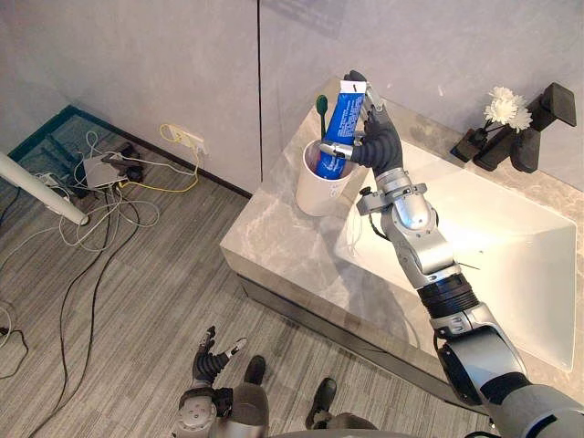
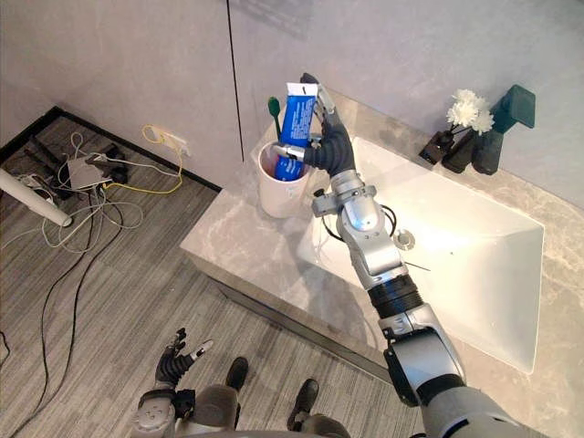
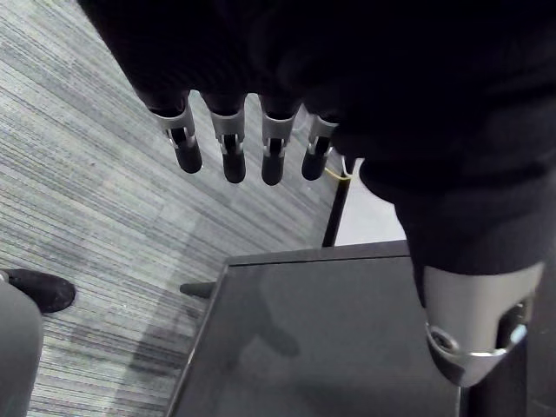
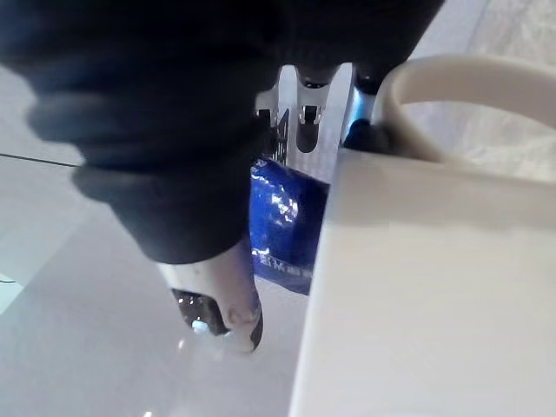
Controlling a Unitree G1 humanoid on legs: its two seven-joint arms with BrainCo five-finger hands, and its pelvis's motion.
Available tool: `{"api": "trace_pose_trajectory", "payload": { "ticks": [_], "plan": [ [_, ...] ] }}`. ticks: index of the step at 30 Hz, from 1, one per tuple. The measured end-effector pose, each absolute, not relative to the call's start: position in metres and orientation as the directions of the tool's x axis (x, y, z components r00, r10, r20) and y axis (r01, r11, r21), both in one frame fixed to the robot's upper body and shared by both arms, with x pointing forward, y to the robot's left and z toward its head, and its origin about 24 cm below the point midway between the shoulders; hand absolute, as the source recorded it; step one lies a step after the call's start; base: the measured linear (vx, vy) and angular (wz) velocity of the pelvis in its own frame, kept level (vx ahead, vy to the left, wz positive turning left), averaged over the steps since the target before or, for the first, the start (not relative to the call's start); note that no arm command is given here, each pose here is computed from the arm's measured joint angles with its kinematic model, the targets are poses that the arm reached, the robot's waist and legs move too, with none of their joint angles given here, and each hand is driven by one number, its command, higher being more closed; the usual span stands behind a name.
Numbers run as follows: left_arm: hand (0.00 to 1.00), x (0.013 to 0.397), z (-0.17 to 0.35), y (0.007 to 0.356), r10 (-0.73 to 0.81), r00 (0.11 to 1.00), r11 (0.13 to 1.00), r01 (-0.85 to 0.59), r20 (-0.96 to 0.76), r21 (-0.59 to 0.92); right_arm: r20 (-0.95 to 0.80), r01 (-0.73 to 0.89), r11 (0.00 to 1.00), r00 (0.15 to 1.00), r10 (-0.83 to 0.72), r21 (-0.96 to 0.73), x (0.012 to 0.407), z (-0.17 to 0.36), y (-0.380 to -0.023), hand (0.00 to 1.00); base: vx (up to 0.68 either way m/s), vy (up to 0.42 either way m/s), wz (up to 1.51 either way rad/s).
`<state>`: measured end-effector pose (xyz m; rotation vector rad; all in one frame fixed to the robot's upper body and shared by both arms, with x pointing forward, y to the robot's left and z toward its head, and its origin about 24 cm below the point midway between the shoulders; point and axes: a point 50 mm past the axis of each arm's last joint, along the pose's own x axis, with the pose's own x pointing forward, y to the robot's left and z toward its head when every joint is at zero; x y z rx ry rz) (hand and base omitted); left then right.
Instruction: Organize washtable
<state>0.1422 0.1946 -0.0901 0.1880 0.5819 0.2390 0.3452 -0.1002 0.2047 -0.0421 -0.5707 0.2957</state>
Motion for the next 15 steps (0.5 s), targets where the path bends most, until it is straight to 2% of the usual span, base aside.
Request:
{"api": "trace_pose_trajectory", "payload": {
  "ticks": [15],
  "plan": [
    [0.0,0.1422,-0.0901,0.1946,0.274,0.809,0.955,-0.166,-0.52,0.244,0.527,-0.244,0.959,0.801,0.284,-0.145,0.341,0.2009,-0.1041,0.0,0.0,0.0,0.0]
  ]
}}
